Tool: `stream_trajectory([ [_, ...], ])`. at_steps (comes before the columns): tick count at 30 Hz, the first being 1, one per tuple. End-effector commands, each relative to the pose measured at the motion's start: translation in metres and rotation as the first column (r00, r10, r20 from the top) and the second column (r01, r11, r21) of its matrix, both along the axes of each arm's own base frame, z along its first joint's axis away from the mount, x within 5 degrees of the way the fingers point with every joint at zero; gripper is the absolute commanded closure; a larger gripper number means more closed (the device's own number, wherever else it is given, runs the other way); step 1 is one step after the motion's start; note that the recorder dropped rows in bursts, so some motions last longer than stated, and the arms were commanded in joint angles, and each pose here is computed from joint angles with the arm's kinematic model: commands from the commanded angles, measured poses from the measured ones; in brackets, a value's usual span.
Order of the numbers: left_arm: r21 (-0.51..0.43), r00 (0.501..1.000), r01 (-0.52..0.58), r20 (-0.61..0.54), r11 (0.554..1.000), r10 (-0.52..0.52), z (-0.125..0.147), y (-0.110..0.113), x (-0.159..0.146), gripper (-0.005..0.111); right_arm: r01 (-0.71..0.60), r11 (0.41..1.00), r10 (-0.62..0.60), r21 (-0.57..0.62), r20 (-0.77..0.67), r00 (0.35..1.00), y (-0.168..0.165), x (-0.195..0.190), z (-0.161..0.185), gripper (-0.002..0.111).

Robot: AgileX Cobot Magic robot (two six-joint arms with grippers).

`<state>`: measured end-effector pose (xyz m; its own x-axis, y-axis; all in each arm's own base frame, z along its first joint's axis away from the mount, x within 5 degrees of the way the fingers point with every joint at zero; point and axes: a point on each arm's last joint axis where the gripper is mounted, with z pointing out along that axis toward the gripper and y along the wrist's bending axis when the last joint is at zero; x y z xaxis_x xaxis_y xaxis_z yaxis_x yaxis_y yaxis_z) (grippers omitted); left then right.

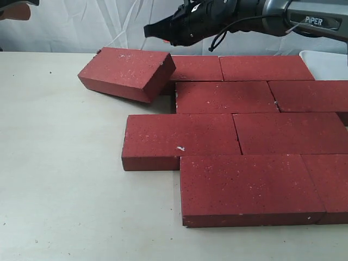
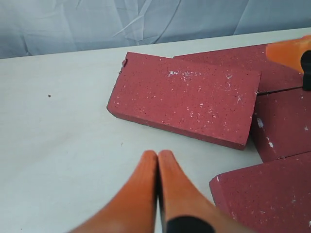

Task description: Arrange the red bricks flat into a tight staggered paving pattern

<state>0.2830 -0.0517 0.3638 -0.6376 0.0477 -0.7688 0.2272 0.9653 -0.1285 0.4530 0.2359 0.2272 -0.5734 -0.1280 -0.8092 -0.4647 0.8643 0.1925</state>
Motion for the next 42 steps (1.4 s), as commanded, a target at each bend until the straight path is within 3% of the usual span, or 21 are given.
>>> stream_trajectory([
  [1, -0.002, 1.0, -0.01, 0.02, 1.0, 0.01, 0.004, 0.001, 0.0, 0.107, 0.085, 0.995, -0.091, 0.058, 0.112, 0.99, -0.004, 0.014, 0.001, 0.109],
  [9, -0.002, 1.0, -0.01, 0.02, 1.0, 0.01, 0.004, 0.001, 0.0, 0.107, 0.175, 0.974, -0.175, 0.143, -0.011, 0.984, -0.009, 0.024, -0.035, 0.109],
  [13, -0.002, 1.0, -0.01, 0.02, 1.0, 0.01, 0.004, 0.001, 0.0, 0.107, 0.119, 0.987, -0.106, 0.109, -0.116, 0.988, -0.004, 0.016, -0.045, 0.109],
  [16, -0.003, 1.0, -0.01, 0.022, 1.0, 0.011, 0.004, 0.001, 0.0, 0.107, 0.047, 0.989, -0.001, 0.142, -0.305, 0.952, 0.011, -0.003, -0.053, 0.109],
  [20, -0.003, 1.0, -0.01, 0.022, 1.0, 0.011, 0.004, 0.001, 0.0, 0.107, -0.061, 0.986, 0.117, 0.153, -0.396, 0.911, 0.04, -0.028, -0.056, 0.109],
  [29, 0.004, 1.0, -0.009, 0.019, 1.0, 0.009, 0.004, 0.002, 0.0, 0.107, -0.309, 0.942, 0.336, 0.132, -0.321, 0.885, 0.104, -0.066, -0.029, 0.109],
  [42, 0.019, 0.999, -0.031, 0.016, 0.999, 0.031, 0.003, 0.006, 0.0, 0.107, -0.175, 0.984, 0.176, 0.024, -0.215, 0.961, 0.083, -0.039, -0.011, 0.109],
])
